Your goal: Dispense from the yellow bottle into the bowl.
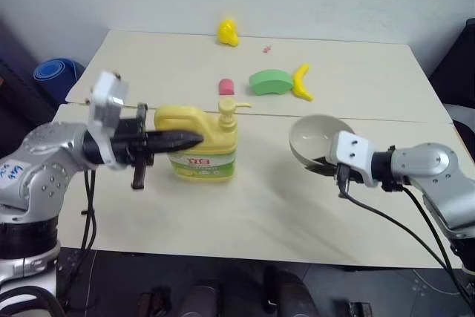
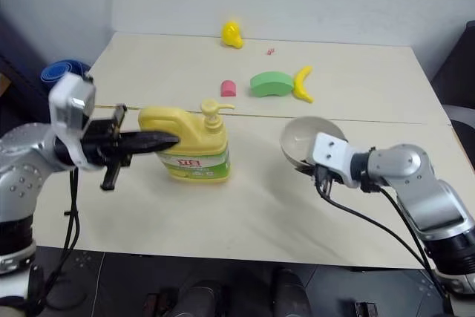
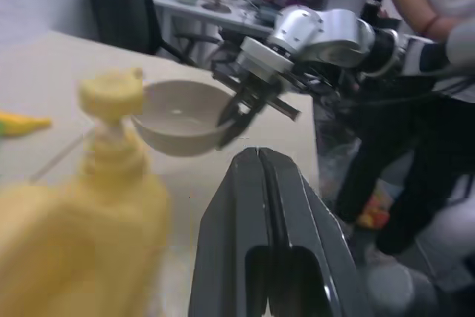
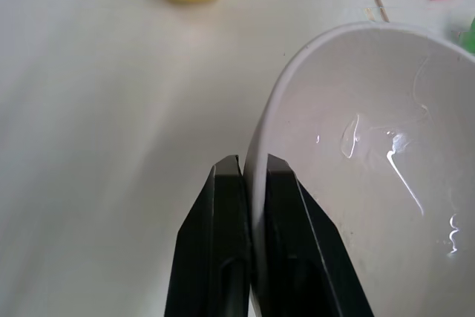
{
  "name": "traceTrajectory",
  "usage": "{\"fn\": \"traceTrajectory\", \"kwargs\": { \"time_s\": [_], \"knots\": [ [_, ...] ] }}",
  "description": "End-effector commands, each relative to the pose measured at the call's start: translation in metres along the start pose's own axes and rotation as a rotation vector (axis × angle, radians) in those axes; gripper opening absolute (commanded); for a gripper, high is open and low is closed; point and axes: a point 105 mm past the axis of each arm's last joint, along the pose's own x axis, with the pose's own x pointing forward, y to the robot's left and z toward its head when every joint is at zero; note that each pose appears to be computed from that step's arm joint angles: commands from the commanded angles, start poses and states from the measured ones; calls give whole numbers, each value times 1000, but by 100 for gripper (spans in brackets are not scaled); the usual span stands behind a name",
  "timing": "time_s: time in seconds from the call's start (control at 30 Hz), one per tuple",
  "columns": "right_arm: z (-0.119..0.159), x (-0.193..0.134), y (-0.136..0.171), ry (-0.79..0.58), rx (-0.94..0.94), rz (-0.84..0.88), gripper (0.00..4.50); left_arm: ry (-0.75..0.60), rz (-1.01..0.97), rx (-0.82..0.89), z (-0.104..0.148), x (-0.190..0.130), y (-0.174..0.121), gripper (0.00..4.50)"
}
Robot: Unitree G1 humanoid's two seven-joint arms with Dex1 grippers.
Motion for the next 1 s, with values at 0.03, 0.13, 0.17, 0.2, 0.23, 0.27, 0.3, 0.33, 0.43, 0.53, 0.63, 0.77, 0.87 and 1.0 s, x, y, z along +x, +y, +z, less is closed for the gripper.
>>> {"fn": "traceTrajectory", "kwargs": {
  "time_s": [0.03, 0.13, 0.17, 0.2, 0.23, 0.27, 0.3, 0.33, 0.43, 0.53, 0.63, 0.77, 0.87, 1.0],
  "knots": [
    [-26, 3, -1, -38, -49, -25, 0, 103, 2, 57, -34, -1, -14, 2],
    [-53, 9, 9, -56, -25, -18, 0, 131, 64, 59, -66, -7, -18, 2],
    [-57, 9, 13, -64, -38, -2, 0, 135, 89, 60, -73, -9, -17, 2],
    [-60, 9, 16, -81, -3, 8, 0, 139, 101, 44, -79, -11, -18, 2],
    [-60, 9, 18, -99, -5, 9, 0, 157, 123, 30, -87, -15, -19, 2],
    [-61, 8, 20, -121, 25, 11, 61, 169, 132, 3, -95, -17, -21, 40],
    [-62, 7, 22, -131, 47, 14, 83, 180, 143, -10, -99, -19, -23, 57],
    [-62, 6, 22, -137, 38, 7, 116, 190, 155, -15, -104, -22, -23, 87],
    [-51, -6, 21, -218, 54, -37, 218, 201, 227, 1, -113, -32, -20, 180],
    [-39, -20, 21, -329, 102, -101, 318, 198, 277, -18, -123, -41, -18, 271],
    [-40, -42, 40, -371, 164, -155, 423, 236, 315, 30, -138, -57, -24, 368],
    [-41, -64, 73, -358, 152, -210, 450, 334, 387, 151, -153, -75, -25, 424],
    [-47, -69, 91, -321, 185, -211, 450, 402, 441, 198, -165, -83, -26, 424],
    [-52, -66, 104, -293, 198, -212, 450, 435, 468, 160, -176, -88, -31, 424]
  ]
}}
